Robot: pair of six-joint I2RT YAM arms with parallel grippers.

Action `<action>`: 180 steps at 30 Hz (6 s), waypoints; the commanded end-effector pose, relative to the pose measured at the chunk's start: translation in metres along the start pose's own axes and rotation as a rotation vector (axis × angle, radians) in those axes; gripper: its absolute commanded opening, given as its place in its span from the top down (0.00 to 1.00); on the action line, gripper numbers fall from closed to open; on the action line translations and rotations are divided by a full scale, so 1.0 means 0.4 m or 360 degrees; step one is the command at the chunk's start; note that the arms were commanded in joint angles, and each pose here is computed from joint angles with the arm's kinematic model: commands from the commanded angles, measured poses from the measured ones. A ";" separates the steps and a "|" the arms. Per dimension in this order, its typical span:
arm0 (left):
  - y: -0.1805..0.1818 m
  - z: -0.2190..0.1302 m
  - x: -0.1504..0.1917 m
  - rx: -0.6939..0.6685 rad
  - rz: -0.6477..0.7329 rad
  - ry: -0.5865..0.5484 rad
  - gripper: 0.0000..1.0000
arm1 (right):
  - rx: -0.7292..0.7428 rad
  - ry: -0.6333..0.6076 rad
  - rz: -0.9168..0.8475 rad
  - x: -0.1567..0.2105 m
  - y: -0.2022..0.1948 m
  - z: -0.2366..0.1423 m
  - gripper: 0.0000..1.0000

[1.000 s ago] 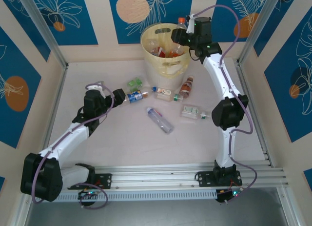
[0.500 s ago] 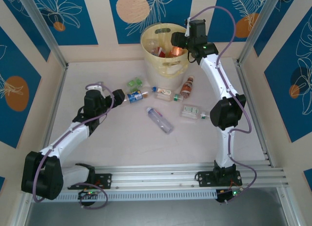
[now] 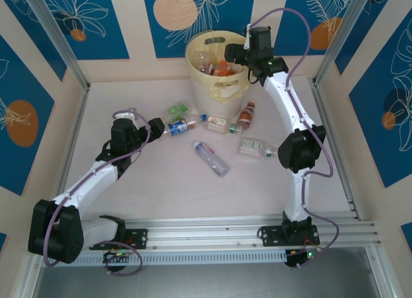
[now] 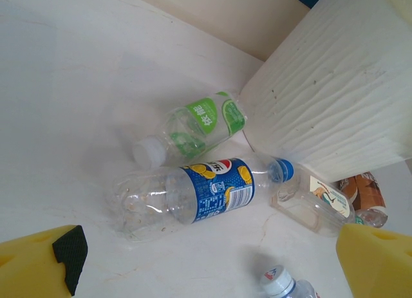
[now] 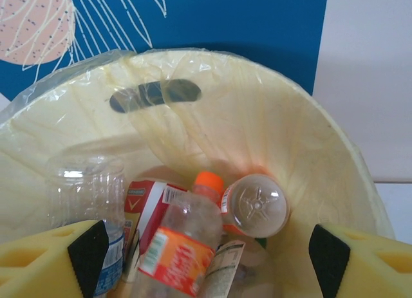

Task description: Put the plastic bottles in the bin

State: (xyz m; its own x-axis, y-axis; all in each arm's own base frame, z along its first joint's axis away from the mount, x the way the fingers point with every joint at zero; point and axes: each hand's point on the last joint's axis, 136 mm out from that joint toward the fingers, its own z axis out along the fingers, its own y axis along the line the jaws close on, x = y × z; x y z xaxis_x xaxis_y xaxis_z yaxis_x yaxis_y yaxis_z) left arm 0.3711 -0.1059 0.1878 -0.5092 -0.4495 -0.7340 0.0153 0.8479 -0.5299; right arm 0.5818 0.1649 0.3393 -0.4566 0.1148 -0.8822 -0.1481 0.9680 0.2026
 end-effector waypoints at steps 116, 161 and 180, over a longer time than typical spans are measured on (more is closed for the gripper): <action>-0.164 0.176 0.170 -0.0044 0.1122 0.0586 0.49 | -0.0314 -0.0296 -0.0002 0.193 -0.075 -0.438 0.00; -0.752 -0.032 -0.477 0.0891 0.0608 -0.0892 0.51 | -0.0368 -0.0536 -0.0040 0.162 -0.057 -0.568 0.00; -0.853 0.258 -0.473 0.0857 0.0798 -0.0844 0.49 | -0.0218 -0.0494 -0.0089 0.198 -0.103 -0.561 0.01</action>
State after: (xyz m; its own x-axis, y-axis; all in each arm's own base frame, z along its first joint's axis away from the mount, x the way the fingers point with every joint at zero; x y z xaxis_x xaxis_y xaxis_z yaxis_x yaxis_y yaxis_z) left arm 0.5481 -0.3209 0.4718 0.1409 -0.3100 -0.9402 0.5602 0.8080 -0.1825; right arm 0.3519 0.0912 0.3584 -0.1739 0.1602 -0.9717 -0.3209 0.9236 0.2097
